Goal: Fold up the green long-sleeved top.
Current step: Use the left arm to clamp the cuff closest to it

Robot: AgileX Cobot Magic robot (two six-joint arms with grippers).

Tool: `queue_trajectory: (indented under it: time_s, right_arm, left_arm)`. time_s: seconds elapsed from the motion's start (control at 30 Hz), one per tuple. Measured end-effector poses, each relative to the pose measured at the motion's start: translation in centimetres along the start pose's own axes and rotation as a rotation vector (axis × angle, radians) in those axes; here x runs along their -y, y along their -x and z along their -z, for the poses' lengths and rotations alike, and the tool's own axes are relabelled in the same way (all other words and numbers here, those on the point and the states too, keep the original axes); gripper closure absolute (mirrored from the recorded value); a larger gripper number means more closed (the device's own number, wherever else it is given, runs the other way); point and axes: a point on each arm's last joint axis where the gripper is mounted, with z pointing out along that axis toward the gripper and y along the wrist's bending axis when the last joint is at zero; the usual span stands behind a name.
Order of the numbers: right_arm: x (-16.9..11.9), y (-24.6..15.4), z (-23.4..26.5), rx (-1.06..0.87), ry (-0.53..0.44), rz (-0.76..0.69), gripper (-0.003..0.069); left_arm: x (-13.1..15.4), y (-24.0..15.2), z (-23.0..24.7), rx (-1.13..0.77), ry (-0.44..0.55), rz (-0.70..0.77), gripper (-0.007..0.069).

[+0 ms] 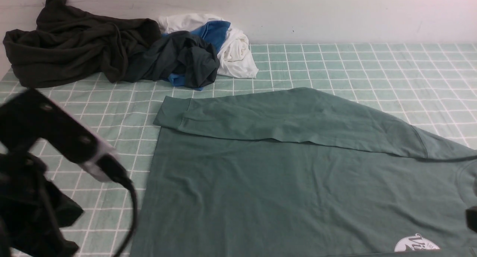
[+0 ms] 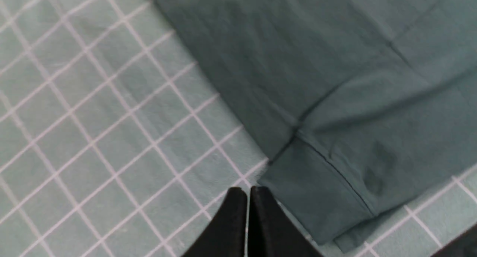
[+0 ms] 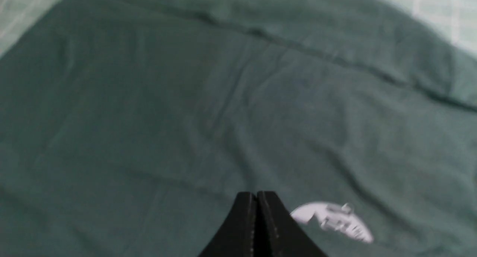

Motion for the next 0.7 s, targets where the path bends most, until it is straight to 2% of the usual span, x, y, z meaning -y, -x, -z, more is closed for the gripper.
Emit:
queue_trajectory:
  time_s: [0.2,0.33,0.5,0.53,0.7]
  right_arm:
    - [-1.7,0.2,-2.0,-0.293,0.25,0.042,0.0672]
    - [-2.4,-0.2,-2.3,-0.366,0.267,0.098,0.0672]
    - [-2.4,-0.4,-2.3,-0.39,0.249,0.145,0.0672]
    - [-2.4,-0.4,-2.4,-0.394,0.244,0.152,0.0672]
    - [-2.4,-0.4,-2.4,-0.39,0.241,0.153,0.0672]
  left_arm:
    - [2.4,2.4,-5.0,-0.187,-0.102,-0.16,0.0619]
    - [3.5,3.3,-8.0,-0.28,-0.145,-0.219,0.0578]
    - [3.7,3.9,-11.3,-0.348,-0.17,-0.253,0.0473]
    - [3.7,4.1,-12.8,-0.38,-0.179,-0.261,0.041]
    - [4.0,4.3,-16.5,-0.446,-0.219,-0.278,0.0275]
